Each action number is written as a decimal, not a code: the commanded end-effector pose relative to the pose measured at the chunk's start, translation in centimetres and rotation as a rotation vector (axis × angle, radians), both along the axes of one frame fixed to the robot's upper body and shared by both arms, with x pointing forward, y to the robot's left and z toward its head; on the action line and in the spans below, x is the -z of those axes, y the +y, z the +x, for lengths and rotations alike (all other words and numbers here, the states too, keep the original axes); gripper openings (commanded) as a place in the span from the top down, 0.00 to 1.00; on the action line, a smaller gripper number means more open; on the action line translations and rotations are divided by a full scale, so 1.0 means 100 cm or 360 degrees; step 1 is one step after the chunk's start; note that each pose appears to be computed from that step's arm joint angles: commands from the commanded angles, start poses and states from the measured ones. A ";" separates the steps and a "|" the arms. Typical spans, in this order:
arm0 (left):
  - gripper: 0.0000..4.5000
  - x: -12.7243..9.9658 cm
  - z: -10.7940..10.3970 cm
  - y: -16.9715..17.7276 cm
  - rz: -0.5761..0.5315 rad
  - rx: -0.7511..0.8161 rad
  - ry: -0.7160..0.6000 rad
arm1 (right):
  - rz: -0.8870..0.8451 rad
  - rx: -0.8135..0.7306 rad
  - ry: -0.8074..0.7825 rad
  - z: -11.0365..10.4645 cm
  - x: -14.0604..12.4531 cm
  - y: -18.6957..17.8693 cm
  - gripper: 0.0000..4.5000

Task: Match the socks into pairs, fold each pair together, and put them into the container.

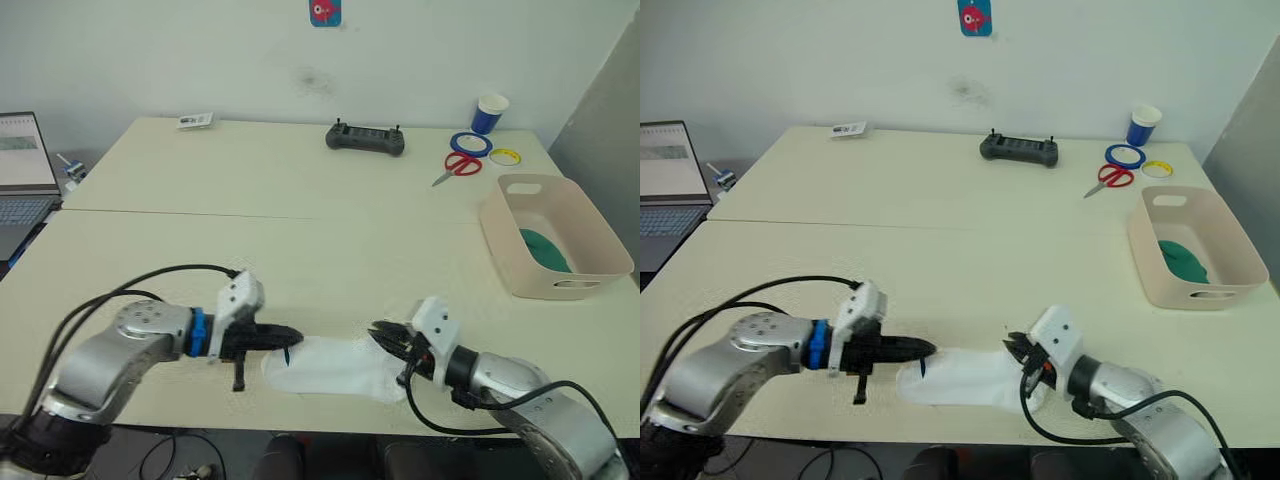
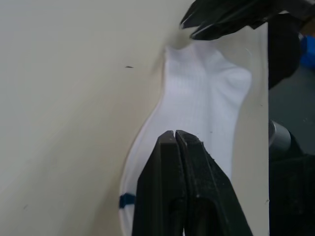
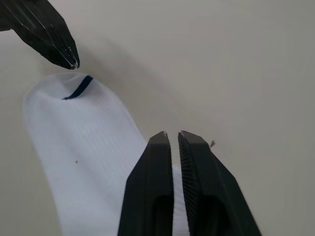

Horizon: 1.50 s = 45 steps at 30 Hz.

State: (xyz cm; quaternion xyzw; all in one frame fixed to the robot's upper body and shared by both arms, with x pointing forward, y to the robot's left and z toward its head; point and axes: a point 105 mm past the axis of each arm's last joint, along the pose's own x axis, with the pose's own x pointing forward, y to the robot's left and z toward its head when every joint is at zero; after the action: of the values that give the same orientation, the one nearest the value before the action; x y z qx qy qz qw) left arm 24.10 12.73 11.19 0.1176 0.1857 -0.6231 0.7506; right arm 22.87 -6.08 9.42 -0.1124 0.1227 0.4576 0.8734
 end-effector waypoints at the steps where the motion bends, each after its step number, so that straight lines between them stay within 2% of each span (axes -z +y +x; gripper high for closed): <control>1: 1.00 0.016 0.005 -0.007 0.0072 0.0067 -0.0057 | -0.0052 -0.0121 -0.0002 -0.003 0.008 0.010 0.99; 4: 1.00 0.036 0.012 -0.005 0.0164 0.0041 -0.0065 | -0.0116 -0.0138 0.0051 -0.004 0.019 0.010 0.99; 7: 1.00 0.059 0.025 0.014 0.0316 -0.0042 -0.0103 | -0.0217 -0.0008 0.0067 -0.001 0.030 -0.005 0.99; 11: 1.00 0.072 0.031 0.026 0.0403 -0.0053 -0.0134 | -0.0295 0.0164 0.0044 0.002 0.034 -0.032 0.99; 14: 1.00 0.062 0.030 0.019 0.0299 -0.0025 -0.0132 | -0.0207 0.0126 -0.0104 -0.002 0.016 -0.034 0.99; 16: 1.00 0.046 0.025 0.009 0.0175 0.0036 -0.0127 | -0.0042 0.0076 -0.0203 -0.008 -0.008 -0.026 0.99; 18: 1.00 0.032 0.018 0.002 0.0119 0.0134 -0.0145 | 0.0022 0.0010 -0.0232 -0.014 -0.018 -0.019 0.99; 20: 1.00 0.024 0.013 -0.002 0.0113 0.0221 -0.0172 | 0.0029 -0.0056 -0.0220 -0.018 -0.018 -0.014 0.99; 23: 1.00 0.013 0.003 -0.011 0.0120 0.0391 -0.0186 | -0.0035 -0.0217 -0.0151 -0.021 -0.005 0.000 0.99; 25: 1.00 0.016 0.001 -0.014 0.0161 0.0437 -0.0192 | -0.0106 -0.0302 -0.0094 -0.022 0.008 0.005 0.99; 28: 1.00 0.033 0.005 -0.012 0.0266 0.0415 -0.0222 | -0.0199 -0.0344 -0.0012 -0.023 0.026 0.007 0.99; 31: 1.00 0.056 0.010 0.006 0.0511 0.0388 -0.0258 | -0.0277 -0.0323 0.0076 -0.029 0.040 -0.003 0.99; 36: 1.00 0.069 0.015 0.021 0.0614 0.0258 -0.0196 | -0.0400 -0.0209 0.0158 -0.043 0.057 -0.032 0.99; 40: 1.00 0.062 0.012 0.015 0.0497 0.0274 -0.0202 | -0.0345 -0.0166 0.0084 -0.048 0.047 -0.038 0.99; 43: 1.00 0.044 0.010 0.001 0.0316 0.0293 -0.0229 | -0.0128 -0.0103 -0.0039 -0.044 0.017 -0.028 0.99; 45: 1.00 0.037 0.013 -0.003 0.0273 0.0282 -0.0251 | -0.0029 -0.0054 -0.0095 -0.039 0.003 -0.023 0.99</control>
State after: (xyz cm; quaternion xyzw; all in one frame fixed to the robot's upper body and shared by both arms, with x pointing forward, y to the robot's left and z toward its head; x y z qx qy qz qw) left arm 25.15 12.59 6.85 0.2497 0.1781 -0.6605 0.6853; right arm 18.52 -8.91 6.68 -0.1415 0.1471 0.4721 0.8576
